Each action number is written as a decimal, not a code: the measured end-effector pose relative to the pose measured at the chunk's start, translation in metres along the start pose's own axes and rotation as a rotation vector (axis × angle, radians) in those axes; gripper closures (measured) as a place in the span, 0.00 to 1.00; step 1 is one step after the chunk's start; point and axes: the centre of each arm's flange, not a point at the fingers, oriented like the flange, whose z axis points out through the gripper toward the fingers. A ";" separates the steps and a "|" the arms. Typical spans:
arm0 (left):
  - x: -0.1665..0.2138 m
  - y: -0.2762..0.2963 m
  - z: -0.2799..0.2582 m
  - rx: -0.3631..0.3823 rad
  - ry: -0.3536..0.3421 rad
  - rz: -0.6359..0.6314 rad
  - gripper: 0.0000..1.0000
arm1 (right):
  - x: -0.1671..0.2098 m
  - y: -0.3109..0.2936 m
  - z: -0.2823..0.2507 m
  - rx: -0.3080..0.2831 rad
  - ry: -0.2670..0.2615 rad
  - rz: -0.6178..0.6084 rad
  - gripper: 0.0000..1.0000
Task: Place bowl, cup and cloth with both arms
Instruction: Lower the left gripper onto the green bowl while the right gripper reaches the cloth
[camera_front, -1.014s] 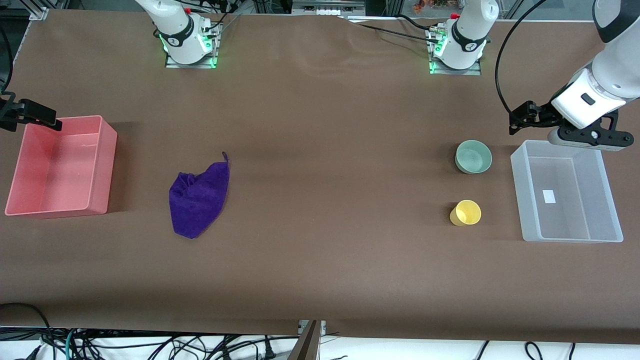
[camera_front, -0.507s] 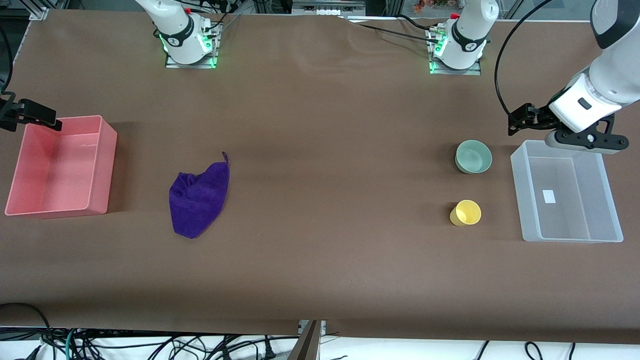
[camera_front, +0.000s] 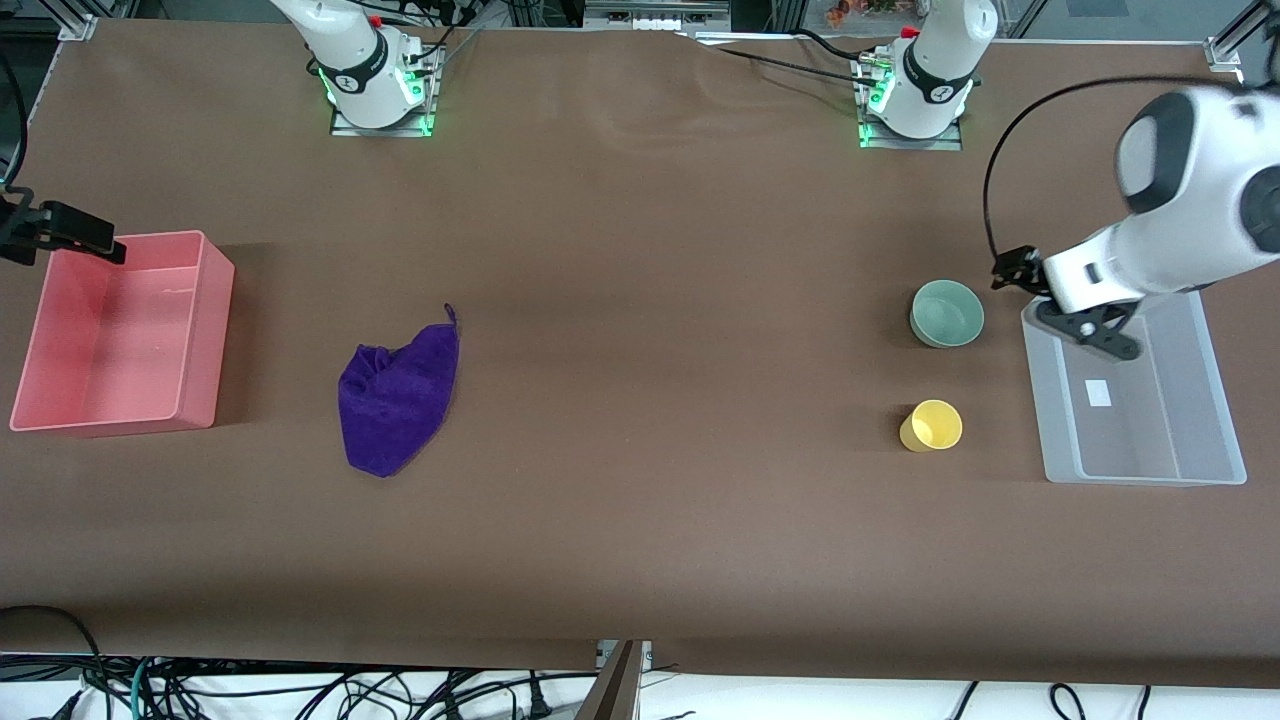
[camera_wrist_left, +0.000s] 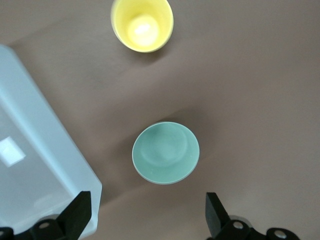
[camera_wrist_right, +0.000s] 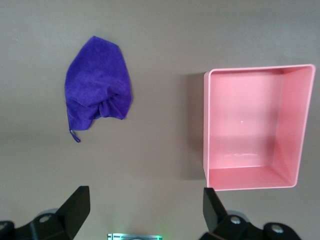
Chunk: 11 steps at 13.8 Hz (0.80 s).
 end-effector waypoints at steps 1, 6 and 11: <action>0.000 0.000 0.023 -0.006 -0.009 0.048 0.00 | 0.012 0.002 0.016 0.005 -0.015 -0.001 0.00; 0.004 0.003 0.113 -0.016 -0.018 0.252 0.00 | 0.067 0.002 0.144 0.020 0.038 -0.003 0.00; 0.017 -0.003 0.169 0.011 -0.019 0.400 0.02 | 0.080 -0.041 0.288 0.034 0.145 -0.005 0.00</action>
